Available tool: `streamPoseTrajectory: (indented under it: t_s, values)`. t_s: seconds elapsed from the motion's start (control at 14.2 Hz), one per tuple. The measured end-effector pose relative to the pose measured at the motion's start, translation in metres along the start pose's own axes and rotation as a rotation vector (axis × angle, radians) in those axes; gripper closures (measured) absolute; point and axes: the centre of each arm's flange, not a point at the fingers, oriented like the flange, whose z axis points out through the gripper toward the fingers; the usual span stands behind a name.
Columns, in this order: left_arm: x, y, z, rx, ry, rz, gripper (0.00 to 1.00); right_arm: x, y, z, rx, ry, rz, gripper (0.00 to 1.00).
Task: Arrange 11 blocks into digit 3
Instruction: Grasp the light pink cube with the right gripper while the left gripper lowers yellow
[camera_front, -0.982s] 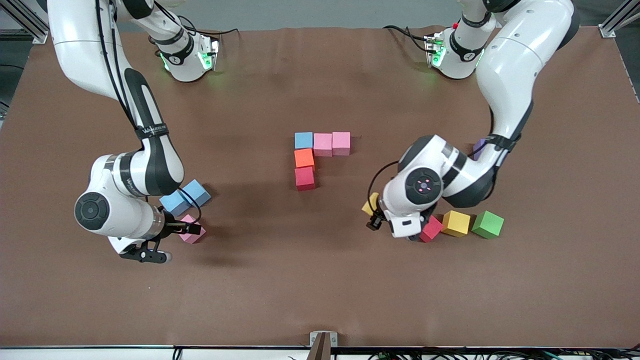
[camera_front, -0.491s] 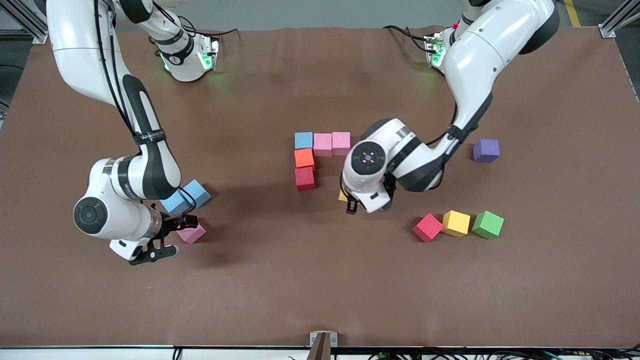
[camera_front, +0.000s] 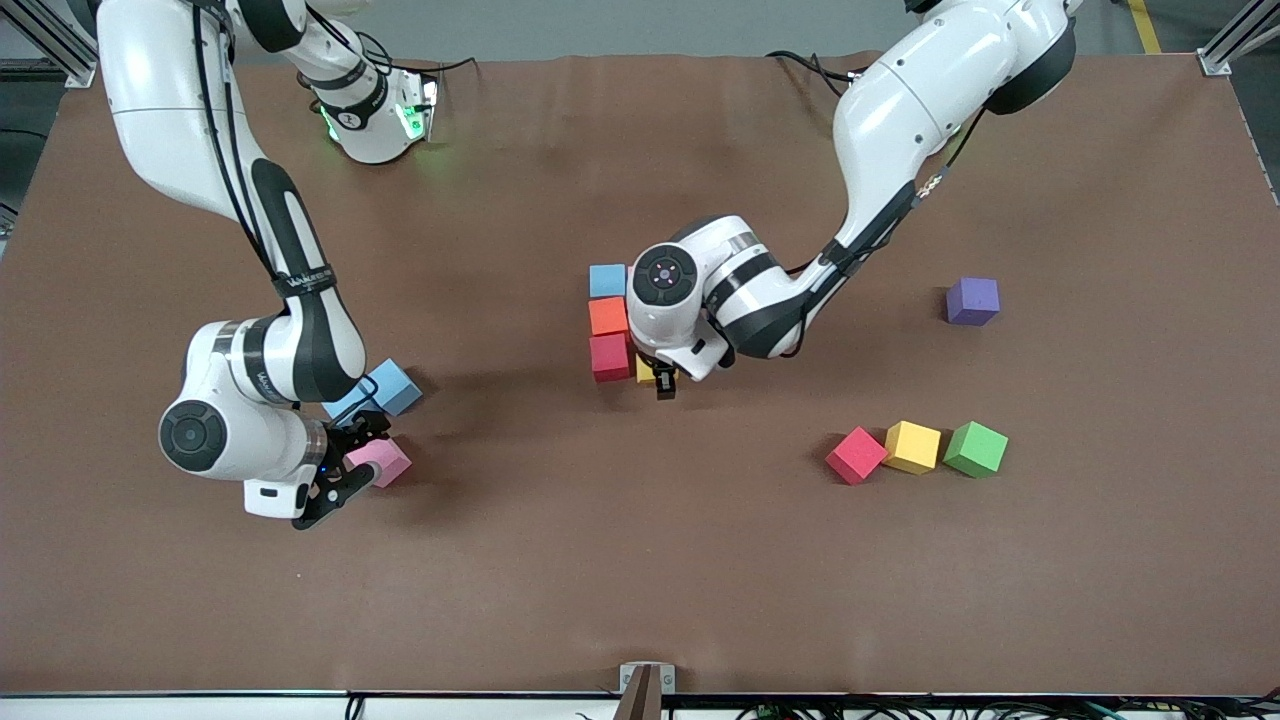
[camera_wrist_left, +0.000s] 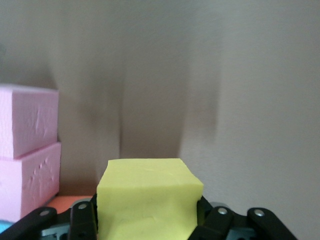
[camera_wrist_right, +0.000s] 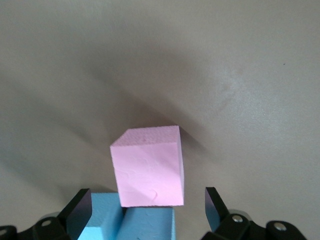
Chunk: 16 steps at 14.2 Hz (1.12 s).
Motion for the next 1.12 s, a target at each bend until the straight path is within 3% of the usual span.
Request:
streamPoseTrajectory:
  t_s: [0.28,0.56,1.12]
  values:
    - [0.001,-0.010,0.016,0.010,0.014,0.007,0.38,-0.003,0.002,0.018,-0.018,0.002,-0.026,0.00]
    - [0.005,-0.013,0.026,-0.036,0.050,0.046,0.38,-0.004,0.001,0.025,-0.021,0.005,-0.029,0.00]
    - [-0.005,-0.026,0.040,-0.069,0.049,0.098,0.38,0.004,-0.006,0.038,-0.025,0.010,-0.044,0.00]
